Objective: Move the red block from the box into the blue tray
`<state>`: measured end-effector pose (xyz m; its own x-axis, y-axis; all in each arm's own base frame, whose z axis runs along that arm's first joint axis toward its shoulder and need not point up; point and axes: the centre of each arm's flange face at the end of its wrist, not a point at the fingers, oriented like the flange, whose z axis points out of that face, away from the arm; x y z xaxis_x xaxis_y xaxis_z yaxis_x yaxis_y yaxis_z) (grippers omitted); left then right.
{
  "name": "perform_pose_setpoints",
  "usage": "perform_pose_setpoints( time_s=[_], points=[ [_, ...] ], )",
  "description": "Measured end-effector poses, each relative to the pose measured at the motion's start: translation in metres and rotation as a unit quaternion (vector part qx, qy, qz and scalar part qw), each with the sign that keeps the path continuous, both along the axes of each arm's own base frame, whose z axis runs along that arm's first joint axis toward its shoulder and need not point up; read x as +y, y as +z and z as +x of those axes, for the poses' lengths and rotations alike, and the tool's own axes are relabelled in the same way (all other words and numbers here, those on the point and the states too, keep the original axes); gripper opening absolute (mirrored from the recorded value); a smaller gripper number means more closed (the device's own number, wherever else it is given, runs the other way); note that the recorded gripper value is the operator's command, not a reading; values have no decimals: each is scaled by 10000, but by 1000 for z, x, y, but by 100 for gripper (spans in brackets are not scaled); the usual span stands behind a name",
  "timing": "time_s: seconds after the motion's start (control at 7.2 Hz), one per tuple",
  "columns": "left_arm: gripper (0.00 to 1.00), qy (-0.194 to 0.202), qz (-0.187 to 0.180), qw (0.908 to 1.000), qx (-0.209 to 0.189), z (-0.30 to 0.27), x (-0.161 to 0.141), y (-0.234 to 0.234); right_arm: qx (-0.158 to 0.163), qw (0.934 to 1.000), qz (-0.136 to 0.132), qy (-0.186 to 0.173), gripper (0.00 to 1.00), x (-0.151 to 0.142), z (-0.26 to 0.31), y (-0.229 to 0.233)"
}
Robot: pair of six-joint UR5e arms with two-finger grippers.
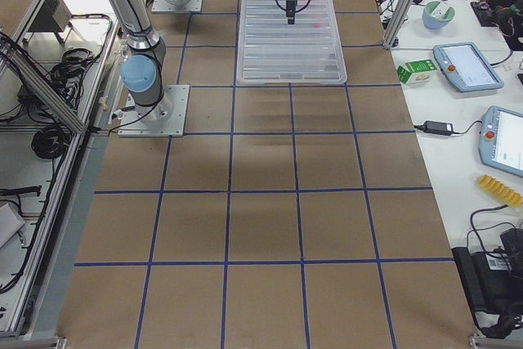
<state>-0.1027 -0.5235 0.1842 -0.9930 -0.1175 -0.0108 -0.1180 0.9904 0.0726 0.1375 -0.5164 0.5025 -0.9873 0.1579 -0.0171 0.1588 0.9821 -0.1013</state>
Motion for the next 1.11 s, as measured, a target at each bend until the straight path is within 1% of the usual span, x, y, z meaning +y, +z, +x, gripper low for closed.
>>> perform_pose_setpoints(
  time_s=[0.28, 0.42, 0.69, 0.97, 1.11],
  points=[
    [25, 0, -199, 9998, 53, -1, -6, 22, -11, 10000, -1, 2, 100, 0, 0, 0],
    [25, -1, -320, 9995, 54, 0, -13, 44, -27, 10000, -1, 3, 100, 0, 1, 0],
    [25, -39, -331, 9994, 25, 2, -28, 107, -49, 10000, -2, 6, 100, 0, 2, 0],
    [25, -138, -278, 9995, -3, 4, -35, 173, -53, 10000, -7, 6, 100, 0, 2, 1],
    [25, -208, -308, 9993, -58, 10, -36, 201, -53, 10000, -10, 6, 100, 0, 2, 1]
  ],
)
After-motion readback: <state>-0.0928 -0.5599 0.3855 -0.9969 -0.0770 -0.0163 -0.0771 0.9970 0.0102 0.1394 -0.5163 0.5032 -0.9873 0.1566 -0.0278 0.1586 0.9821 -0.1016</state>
